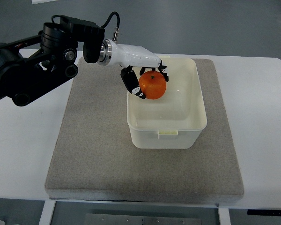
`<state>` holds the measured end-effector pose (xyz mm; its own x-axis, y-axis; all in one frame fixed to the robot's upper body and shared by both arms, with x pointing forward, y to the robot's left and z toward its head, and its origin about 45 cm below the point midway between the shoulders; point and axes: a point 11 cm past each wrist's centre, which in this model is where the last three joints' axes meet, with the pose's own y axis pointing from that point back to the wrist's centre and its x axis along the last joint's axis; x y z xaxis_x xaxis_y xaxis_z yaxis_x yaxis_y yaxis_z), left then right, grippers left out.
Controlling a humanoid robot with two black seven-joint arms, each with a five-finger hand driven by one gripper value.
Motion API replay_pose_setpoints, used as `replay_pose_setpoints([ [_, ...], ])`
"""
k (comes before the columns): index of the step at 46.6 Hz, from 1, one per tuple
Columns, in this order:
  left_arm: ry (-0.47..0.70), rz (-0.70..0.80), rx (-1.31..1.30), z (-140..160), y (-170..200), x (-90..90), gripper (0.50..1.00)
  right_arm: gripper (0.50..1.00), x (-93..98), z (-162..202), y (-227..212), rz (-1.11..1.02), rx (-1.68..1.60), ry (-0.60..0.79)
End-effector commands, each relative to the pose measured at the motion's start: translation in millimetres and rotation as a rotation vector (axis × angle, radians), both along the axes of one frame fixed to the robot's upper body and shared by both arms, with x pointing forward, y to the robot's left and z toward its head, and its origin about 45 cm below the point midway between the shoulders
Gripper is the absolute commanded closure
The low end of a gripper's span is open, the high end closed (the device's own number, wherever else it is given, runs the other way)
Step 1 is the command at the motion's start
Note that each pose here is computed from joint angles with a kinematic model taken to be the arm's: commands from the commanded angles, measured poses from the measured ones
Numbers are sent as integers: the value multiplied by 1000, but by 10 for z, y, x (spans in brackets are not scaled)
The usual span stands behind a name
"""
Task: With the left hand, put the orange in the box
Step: 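Carry the orange with the left hand over the white box, then open the left hand to drop the orange into the box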
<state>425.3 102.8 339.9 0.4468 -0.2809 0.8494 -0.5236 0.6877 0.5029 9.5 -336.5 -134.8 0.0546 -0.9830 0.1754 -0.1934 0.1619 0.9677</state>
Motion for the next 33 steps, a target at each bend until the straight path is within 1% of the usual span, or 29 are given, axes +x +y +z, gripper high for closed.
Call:
replay_pose_setpoints([
  [1, 5, -11, -4, -34, -65, -18, 1000, 568, 0, 0, 0, 0, 0, 0],
  [10, -20, -10, -39, -75, -162, -6, 1000, 568, 0, 0, 0, 0, 0, 0],
  [11, -20, -7, -44, -87, -158, -4, 986, 568, 0, 0, 0, 0, 0, 0],
  [14, -20, -14, -46, -140, -191, -24, 933, 568, 0, 0, 0, 0, 0, 0],
  [18, -12, -20, -40, -183, -208, -45, 834, 568, 0, 0, 0, 0, 0, 0],
  [21, -9, -19, -37, -201, -203, -46, 774, 568, 0, 0, 0, 0, 0, 0],
  [24, -6, -20, -39, -218, -208, -55, 733, 568, 0, 0, 0, 0, 0, 0],
  [26, -6, -20, -39, -218, -208, -55, 718, 568, 0, 0, 0, 0, 0, 0],
  [27, -5, -19, -39, -220, -205, -52, 697, 568, 0, 0, 0, 0, 0, 0],
  [31, -2, -20, -45, -213, -210, -56, 562, 568, 0, 0, 0, 0, 0, 0],
  [33, 0, -18, -46, -212, -205, -54, 540, 568, 0, 0, 0, 0, 0, 0],
])
